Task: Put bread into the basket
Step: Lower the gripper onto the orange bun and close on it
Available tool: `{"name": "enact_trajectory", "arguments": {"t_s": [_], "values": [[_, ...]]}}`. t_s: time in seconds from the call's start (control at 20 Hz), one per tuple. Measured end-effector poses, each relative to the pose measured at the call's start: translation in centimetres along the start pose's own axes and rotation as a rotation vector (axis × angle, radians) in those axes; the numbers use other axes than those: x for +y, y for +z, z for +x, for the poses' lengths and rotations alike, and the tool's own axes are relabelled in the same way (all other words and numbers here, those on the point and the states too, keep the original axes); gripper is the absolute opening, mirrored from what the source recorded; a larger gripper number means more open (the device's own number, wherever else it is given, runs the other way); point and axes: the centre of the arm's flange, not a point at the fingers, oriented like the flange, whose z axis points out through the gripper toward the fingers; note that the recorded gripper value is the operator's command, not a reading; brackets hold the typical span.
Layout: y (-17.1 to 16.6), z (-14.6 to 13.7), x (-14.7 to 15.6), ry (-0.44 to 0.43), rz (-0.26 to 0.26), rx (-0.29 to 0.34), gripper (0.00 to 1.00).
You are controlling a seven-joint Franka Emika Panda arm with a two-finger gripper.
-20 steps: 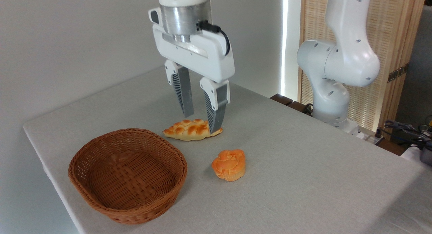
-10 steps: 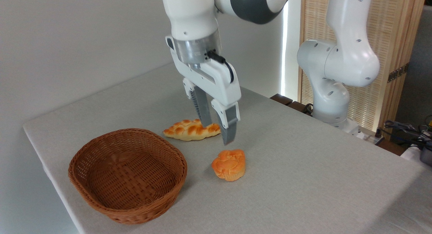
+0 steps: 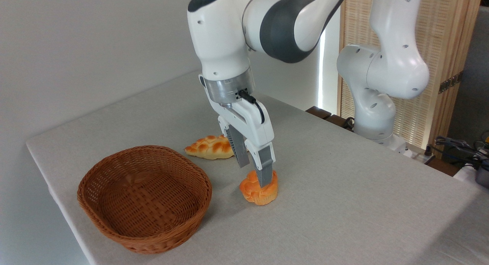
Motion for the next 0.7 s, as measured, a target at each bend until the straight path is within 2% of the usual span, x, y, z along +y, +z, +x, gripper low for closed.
{"name": "enact_trajectory", "arguments": {"t_s": [0.35, 0.55, 0.7], "values": [[1.1, -0.1, 0.4, 0.024, 0.007, -0.042, 1.0], [2.4, -0.1, 1.0, 0.034, -0.011, -0.058, 1.0], [3.2, 0.2, 1.3, 0.043, 0.0, -0.049, 1.0]]}}
